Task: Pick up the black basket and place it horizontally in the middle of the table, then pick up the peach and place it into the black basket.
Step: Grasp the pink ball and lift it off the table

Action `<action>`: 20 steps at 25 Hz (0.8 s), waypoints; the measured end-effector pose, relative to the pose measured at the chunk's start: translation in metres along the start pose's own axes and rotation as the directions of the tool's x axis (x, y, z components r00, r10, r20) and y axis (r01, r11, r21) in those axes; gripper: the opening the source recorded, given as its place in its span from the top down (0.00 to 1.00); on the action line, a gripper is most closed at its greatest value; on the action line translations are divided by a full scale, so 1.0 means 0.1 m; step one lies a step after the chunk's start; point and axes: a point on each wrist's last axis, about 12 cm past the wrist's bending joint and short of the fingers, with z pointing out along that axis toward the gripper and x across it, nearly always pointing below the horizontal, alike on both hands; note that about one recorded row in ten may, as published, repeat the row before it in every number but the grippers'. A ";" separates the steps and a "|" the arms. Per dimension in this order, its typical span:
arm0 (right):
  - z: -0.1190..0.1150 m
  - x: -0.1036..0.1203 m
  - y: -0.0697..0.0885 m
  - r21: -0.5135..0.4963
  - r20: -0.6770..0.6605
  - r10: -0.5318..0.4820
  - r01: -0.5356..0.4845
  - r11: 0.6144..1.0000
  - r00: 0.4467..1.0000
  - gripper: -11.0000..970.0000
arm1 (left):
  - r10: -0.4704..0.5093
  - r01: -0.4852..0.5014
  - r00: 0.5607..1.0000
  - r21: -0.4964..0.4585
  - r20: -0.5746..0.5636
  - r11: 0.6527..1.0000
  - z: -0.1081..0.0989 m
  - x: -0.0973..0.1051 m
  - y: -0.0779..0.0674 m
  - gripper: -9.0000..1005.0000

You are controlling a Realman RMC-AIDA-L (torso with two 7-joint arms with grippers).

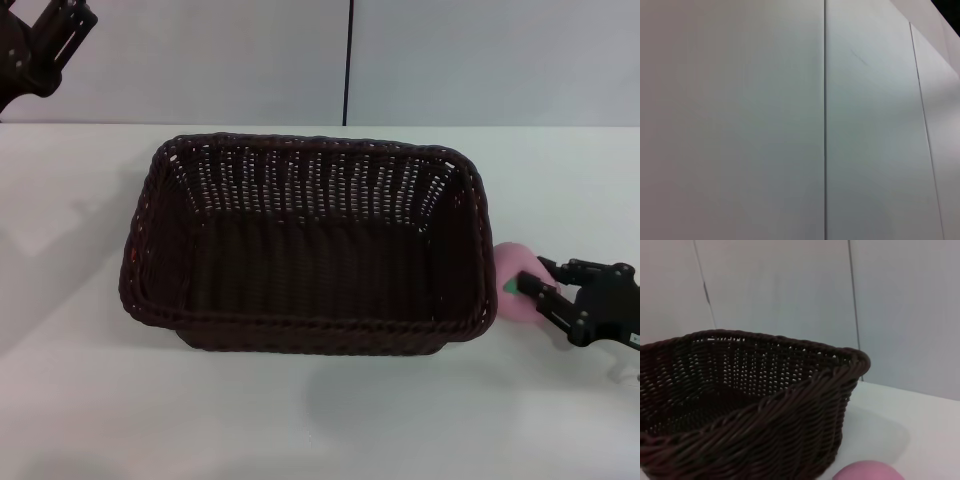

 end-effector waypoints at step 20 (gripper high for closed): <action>-0.28 -0.16 -0.06 0.095 0.260 0.058 -0.085 0.992 0.964 0.85 | -0.019 0.019 1.000 -0.008 0.004 1.000 -0.10 0.00 -0.03 0.46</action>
